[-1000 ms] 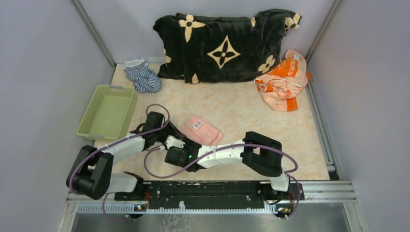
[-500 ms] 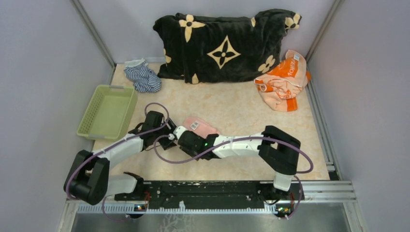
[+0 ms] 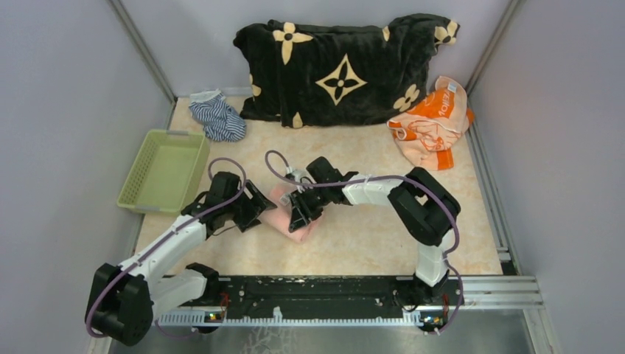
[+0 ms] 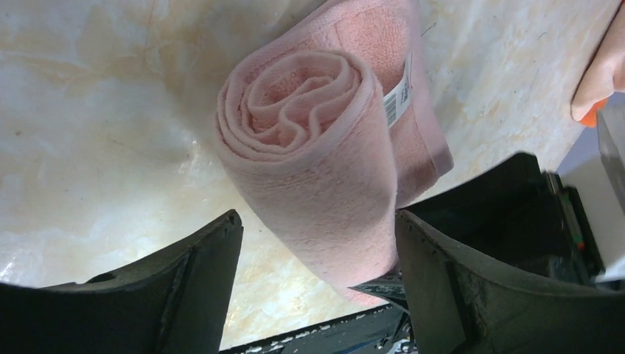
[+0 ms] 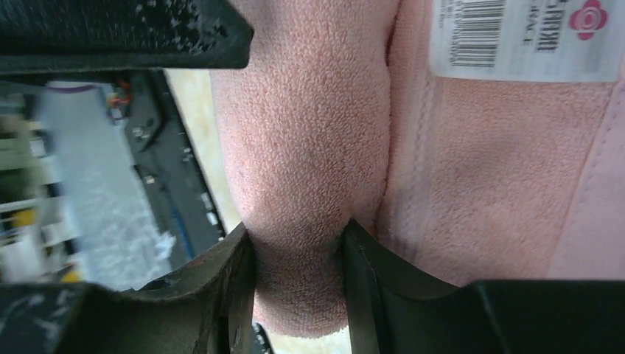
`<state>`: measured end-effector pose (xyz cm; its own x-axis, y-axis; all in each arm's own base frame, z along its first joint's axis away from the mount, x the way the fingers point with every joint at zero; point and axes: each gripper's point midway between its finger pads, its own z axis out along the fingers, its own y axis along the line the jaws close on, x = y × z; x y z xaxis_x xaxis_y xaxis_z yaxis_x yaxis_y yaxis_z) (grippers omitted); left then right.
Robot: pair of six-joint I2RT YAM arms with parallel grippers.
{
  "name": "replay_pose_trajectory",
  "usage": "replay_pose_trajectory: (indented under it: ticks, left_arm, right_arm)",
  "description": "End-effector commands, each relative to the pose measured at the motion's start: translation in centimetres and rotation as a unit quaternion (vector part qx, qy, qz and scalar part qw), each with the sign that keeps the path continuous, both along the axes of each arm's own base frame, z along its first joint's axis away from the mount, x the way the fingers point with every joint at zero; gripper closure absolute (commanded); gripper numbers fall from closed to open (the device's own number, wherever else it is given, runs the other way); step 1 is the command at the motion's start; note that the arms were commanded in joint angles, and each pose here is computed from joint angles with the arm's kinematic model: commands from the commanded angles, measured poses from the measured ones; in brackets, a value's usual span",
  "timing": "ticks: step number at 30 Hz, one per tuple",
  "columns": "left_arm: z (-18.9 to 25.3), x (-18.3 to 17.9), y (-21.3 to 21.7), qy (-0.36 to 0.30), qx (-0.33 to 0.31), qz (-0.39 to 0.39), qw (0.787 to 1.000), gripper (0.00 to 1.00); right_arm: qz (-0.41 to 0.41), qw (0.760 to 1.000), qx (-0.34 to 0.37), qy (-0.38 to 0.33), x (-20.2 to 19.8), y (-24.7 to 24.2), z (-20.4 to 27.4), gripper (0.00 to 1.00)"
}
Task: Roll the towels
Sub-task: Roll the towel at the center of the board.
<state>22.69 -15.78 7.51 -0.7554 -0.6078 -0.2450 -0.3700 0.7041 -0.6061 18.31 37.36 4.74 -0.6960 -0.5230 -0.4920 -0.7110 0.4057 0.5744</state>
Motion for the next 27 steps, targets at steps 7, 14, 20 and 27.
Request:
replay_pose_trajectory:
  ticks: [7,14,20,27]
  left_arm:
    - [-1.8,-0.1,-0.5,0.025,-0.016,0.011,1.000,0.20]
    - [-5.1,0.6,0.6,0.058,0.045,0.011,0.997,0.28]
    - [-6.9,-0.4,1.1,0.083,0.061,0.003,0.995,0.35]
    - [-7.4,-0.7,1.2,0.094,0.070,-0.006,0.993,0.35]
  right_arm:
    - [-0.002,0.960,-0.005,0.279,-3.8,-3.0,-4.1,1.00]
    - [-0.036,0.978,-0.054,0.200,-1.5,-3.6,-4.1,0.85]
    - [-0.058,0.993,-0.100,0.021,0.8,-4.3,-0.5,0.58]
    - [-0.067,0.949,-0.180,-0.251,2.0,-4.5,5.3,0.46]
